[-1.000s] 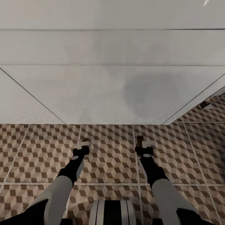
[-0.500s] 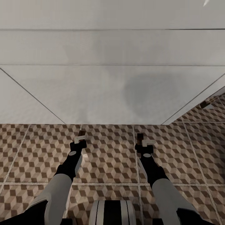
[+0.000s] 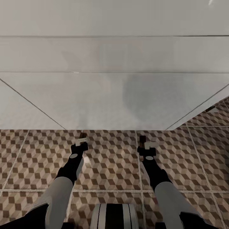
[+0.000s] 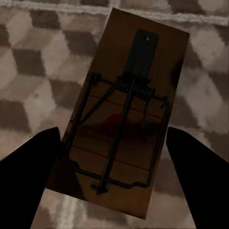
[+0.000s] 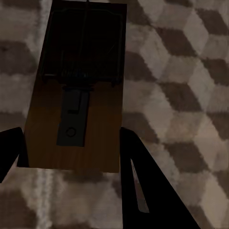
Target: Take the four mousetraps from the cabinet in the bathroom and place them on the bathroom floor. Make sure all four end up on the same floor surface, and ensure that at least two of them are either under or directly next to the same bathroom sink.
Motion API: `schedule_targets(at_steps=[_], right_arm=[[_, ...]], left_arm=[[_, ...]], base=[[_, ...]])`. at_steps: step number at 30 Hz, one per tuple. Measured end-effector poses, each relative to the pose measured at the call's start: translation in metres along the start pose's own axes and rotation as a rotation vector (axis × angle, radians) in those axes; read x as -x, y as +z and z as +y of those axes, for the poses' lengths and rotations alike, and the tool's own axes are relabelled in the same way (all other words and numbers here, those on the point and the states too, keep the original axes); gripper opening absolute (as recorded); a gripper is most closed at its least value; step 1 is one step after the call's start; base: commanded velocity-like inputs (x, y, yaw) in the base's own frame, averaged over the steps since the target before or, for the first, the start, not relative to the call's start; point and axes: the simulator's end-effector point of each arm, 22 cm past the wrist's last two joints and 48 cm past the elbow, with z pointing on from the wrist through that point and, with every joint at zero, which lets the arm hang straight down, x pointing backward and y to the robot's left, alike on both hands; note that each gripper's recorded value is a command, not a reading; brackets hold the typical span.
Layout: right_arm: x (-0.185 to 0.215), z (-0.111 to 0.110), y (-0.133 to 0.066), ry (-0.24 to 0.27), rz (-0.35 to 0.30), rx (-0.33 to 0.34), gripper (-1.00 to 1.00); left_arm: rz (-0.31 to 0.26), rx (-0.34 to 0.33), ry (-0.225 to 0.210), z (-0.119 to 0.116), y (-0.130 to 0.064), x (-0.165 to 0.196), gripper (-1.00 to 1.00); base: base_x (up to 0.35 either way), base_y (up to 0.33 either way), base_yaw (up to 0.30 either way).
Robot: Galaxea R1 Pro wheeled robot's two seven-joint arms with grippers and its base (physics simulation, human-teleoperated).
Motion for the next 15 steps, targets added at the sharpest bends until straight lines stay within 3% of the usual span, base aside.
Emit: schedule_targets(at_steps=[5, 15], right_arm=[[0.0001, -0.0002, 0.0002, 0.0, -0.001, 0.0, -1.0], [-0.0003, -0.0001, 0.0002, 0.0, 0.0, 0.0, -1.0]], left_arm=[[-0.001, 0.0, 0.001, 0.0006, 0.0002, 0.0001, -1.0], [-0.001, 0.002, 0.001, 0.0018, 0.0004, -0.0003, -1.0]], base=[[0.19, 0.0, 0.0], [0.022, 0.0, 0.0]])
